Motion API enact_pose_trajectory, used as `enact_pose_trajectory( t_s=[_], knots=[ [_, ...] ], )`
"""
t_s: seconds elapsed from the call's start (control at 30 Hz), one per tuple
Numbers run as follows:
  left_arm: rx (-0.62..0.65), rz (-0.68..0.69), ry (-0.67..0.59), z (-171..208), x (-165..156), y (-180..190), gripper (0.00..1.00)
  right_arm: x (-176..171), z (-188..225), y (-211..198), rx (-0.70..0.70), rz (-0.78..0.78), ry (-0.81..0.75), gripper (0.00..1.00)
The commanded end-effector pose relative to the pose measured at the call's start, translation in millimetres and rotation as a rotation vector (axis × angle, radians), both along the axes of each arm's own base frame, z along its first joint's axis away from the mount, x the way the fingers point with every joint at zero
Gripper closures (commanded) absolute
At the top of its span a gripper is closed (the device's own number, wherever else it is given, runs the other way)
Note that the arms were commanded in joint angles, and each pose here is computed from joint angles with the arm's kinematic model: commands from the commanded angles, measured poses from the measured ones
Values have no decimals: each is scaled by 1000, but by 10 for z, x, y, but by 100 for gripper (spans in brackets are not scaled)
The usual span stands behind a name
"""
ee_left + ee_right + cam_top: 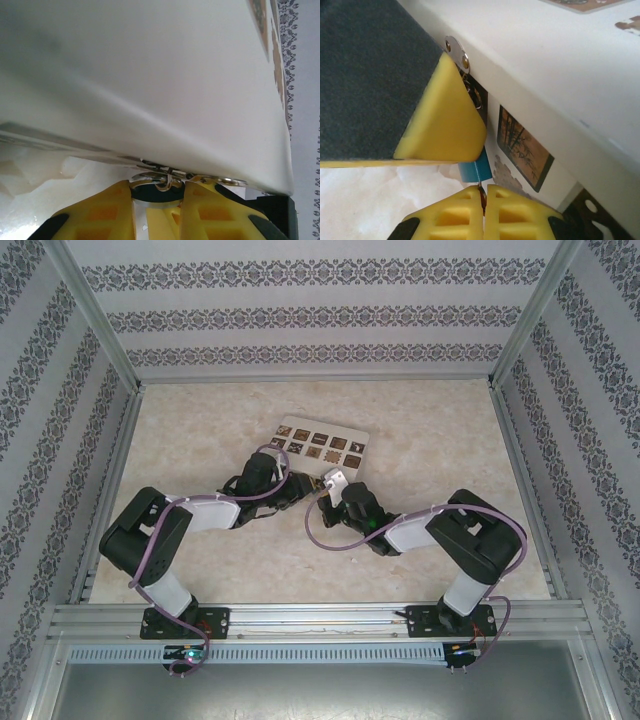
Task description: Unlock a padlock with a key
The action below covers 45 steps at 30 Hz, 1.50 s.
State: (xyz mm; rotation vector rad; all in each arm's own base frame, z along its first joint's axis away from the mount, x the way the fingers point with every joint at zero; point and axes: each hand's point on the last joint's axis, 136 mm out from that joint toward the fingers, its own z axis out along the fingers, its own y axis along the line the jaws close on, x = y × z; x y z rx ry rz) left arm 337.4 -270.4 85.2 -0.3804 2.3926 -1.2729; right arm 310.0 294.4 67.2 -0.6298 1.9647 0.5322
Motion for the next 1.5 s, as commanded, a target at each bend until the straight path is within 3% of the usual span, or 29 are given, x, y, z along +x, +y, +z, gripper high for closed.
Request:
enact_pose_trajectory(
  t_s=[0.0, 0.47, 0.73, 1.0, 1.17, 1.33, 1.47],
  knots=[
    [-111, -118, -20, 374, -153, -266, 78, 114, 291, 135, 100, 32, -88, 100],
    [-152, -130, 32, 263, -188, -322, 78, 261, 699, 369, 226, 95, -127, 100],
    [-129, -89, 50, 66, -109, -271, 77, 206, 197, 273, 192, 44, -7, 100],
    [-123, -6, 53, -75, -11, -115, 68, 101, -201, 90, 158, -26, 92, 100],
    [-105, 26, 21, 19, 6, 4, 59, 41, -341, 33, 155, -40, 142, 100],
    [-70, 53, -5, 141, -62, 188, 44, -13, -392, 31, 177, -41, 185, 100],
    [-54, 115, -29, 209, -120, 427, 41, -50, -380, 56, 211, -38, 218, 100]
  ],
)
